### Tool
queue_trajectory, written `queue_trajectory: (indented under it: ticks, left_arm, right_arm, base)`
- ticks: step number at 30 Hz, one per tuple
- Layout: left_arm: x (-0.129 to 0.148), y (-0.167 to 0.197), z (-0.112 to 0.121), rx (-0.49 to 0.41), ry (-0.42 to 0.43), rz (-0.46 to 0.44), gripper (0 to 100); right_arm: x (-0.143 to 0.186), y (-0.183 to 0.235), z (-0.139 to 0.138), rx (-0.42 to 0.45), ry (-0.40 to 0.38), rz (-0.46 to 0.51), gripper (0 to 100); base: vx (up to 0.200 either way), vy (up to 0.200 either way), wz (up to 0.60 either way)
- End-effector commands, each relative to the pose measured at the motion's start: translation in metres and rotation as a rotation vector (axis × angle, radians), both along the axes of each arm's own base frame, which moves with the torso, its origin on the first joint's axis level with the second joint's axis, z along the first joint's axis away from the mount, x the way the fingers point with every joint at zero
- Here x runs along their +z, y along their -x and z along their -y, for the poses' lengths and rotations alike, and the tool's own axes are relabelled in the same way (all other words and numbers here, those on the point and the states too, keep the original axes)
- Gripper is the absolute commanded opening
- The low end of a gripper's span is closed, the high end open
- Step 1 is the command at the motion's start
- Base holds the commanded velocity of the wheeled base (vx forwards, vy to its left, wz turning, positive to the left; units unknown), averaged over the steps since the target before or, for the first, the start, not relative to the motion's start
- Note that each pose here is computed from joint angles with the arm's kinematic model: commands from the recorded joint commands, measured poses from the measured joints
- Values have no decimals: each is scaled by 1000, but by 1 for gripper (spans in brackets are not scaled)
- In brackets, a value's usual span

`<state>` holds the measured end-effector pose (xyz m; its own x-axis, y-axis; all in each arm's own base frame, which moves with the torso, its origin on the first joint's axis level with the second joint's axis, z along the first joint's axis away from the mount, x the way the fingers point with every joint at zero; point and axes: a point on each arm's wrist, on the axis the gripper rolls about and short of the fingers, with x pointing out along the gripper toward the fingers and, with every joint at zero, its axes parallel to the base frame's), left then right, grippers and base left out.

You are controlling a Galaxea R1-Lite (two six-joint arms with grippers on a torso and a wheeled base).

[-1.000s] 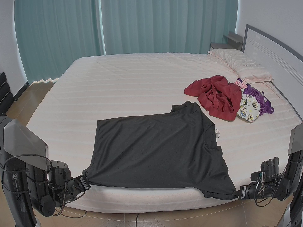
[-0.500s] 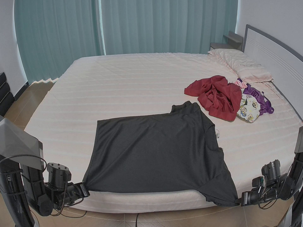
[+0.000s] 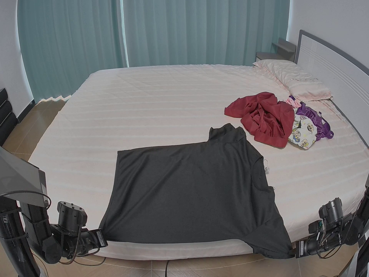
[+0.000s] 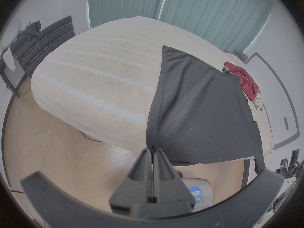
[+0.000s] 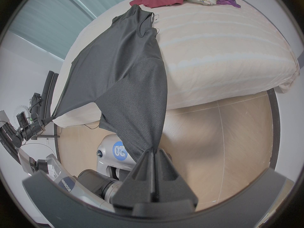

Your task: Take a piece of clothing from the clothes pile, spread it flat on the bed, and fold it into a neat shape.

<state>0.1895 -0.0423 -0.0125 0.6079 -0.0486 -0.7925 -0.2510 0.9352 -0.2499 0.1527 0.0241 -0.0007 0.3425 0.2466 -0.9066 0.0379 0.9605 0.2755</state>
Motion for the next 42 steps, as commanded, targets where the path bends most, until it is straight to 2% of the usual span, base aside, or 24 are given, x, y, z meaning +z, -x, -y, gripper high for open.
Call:
queue_trajectory:
  ticks: [1, 6, 10, 16, 20, 23, 24, 25, 31, 36, 42]
  left_arm:
    - [2, 5, -1, 0, -3, -12, 0]
    - [4, 16, -2, -12, -18, -97, 0]
    - [13, 27, 0, -37, -24, -126, 0]
    - [23, 27, 3, -53, -11, -74, 0]
    - [39, 14, 2, -29, 20, 32, 0]
    - [42, 11, 1, -16, 21, 40, 0]
    - [48, 1, 0, 0, 25, 53, 0]
    - [51, -3, 0, 8, 26, 56, 0]
    - [69, -23, -2, 39, 28, 35, 0]
    - [84, -46, 0, 64, 76, 57, 0]
    - [84, -70, -7, 106, 81, 76, 0]
  right_arm:
    - [6, 9, -2, 20, -1, 6, 0]
    - [15, 19, -6, 58, 2, -2, 0]
    - [23, 20, -6, 59, -7, 54, 0]
    - [31, 17, -5, 48, -23, 120, 0]
    - [54, 7, -6, 32, -50, 277, 0]
    - [60, 3, -7, 29, -58, 314, 0]
    - [71, -9, -8, 12, -67, 376, 0]
    - [74, -14, -7, -2, -65, 390, 0]
    - [77, -31, -5, -34, -66, 405, 0]
    - [82, -54, -3, -73, -77, 429, 0]
    - [88, -86, -5, -93, -77, 465, 0]
  base:
    - [0, 0, 0]
    - [0, 0, 0]
    - [0, 0, 0]
    - [0, 0, 0]
    - [0, 0, 0]
    - [0, 0, 0]
    - [0, 0, 0]
    - [0, 0, 0]
    - [0, 0, 0]
    - [0, 0, 0]
    - [0, 0, 0]
